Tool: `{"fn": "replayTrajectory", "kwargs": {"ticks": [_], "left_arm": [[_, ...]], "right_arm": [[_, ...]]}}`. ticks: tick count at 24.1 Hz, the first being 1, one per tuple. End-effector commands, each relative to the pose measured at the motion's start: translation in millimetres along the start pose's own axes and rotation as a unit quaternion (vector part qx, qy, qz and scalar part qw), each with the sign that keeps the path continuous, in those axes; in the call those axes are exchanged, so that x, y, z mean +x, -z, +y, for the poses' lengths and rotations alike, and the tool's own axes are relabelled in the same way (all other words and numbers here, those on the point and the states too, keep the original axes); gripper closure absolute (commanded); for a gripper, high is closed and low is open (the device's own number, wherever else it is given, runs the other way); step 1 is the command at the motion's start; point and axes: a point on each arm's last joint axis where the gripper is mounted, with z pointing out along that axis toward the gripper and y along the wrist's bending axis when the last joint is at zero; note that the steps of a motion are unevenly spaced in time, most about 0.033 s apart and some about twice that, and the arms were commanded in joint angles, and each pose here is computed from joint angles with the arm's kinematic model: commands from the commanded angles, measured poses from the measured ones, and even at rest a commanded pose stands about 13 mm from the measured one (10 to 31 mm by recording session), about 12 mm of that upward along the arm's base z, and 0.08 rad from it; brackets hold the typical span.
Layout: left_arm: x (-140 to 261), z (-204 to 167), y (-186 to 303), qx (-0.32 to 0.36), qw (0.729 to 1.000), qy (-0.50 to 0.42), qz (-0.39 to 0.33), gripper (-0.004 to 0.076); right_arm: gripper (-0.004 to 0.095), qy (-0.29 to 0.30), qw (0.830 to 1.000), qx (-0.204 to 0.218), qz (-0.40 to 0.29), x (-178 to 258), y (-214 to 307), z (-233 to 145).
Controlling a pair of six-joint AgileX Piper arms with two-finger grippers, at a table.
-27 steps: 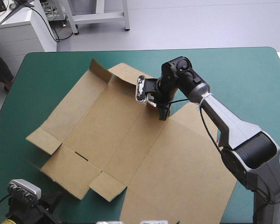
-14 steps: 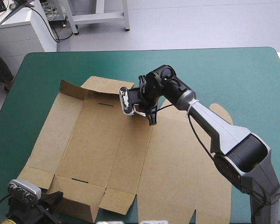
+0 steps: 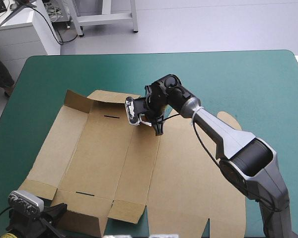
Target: Fold the box
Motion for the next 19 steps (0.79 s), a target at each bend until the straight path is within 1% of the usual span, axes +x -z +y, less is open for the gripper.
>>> {"fn": "replayTrajectory", "kwargs": {"ticks": [1, 3, 5, 8, 9, 11, 12, 14, 15, 16, 17, 18, 19], "left_arm": [[-10.9, -1.1, 3.3, 0.005, 0.999, 0.003, -0.031, 0.0732], [-10.9, -1.1, 3.3, 0.005, 0.999, 0.003, -0.031, 0.0732], [-10.9, -1.1, 3.3, 0.005, 0.999, 0.003, -0.031, 0.0732], [-10.9, -1.1, 3.3, 0.005, 0.999, 0.003, -0.031, 0.0732], [-10.9, -1.1, 3.3, 0.005, 0.999, 0.003, -0.031, 0.0732], [-10.9, -1.1, 3.3, 0.005, 0.999, 0.003, -0.031, 0.0732], [-10.9, -1.1, 3.3, 0.005, 0.999, 0.003, -0.031, 0.0732], [-10.9, -1.1, 3.3, 0.005, 0.999, 0.003, -0.031, 0.0732], [-10.9, -1.1, 3.3, 0.005, 0.999, 0.003, -0.031, 0.0732], [-10.9, -1.1, 3.3, 0.005, 0.999, 0.003, -0.031, 0.0732], [-10.9, -1.1, 3.3, 0.005, 0.999, 0.003, -0.031, 0.0732], [-10.9, -1.1, 3.3, 0.005, 0.999, 0.003, -0.031, 0.0732], [-10.9, -1.1, 3.3, 0.005, 0.999, 0.003, -0.031, 0.0732]], "right_arm": [[0.0908, 0.008, 0.997, 0.064, -0.03, -8.2, 40.1, -10.7], [0.0906, 0.0, 0.997, 0.073, -0.035, -8.9, 40.4, -12.3], [0.0897, -0.023, 0.996, 0.081, -0.041, -9.5, 40.7, -13.9], [0.0836, -0.048, 0.995, 0.081, -0.043, -9.6, 40.7, -14.1], [0.0789, -0.056, 0.994, 0.082, -0.042, -9.3, 40.7, -14.2], [0.0662, -0.067, 0.993, 0.084, -0.041, -8.9, 42.9, -14.5], [0.0531, -0.072, 0.992, 0.093, -0.035, -7.7, 48.7, -15.2], [0.0444, -0.076, 0.992, 0.101, -0.017, -0.6, 60.7, -15.9], [0.0446, -0.082, 0.991, 0.105, -0.008, 2.7, 65.9, -16.1], [0.0468, -0.128, 0.984, 0.122, 0.014, 16.3, 81.5, -18.9], [0.0481, -0.156, 0.978, 0.136, 0.02, 22.6, 89.6, -20.8], [0.0527, -0.221, 0.961, 0.166, 0.025, 40.9, 112.5, -25.1], [0.0571, -0.252, 0.948, 0.191, 0.027, 56.5, 133.8, -27.1]]}}
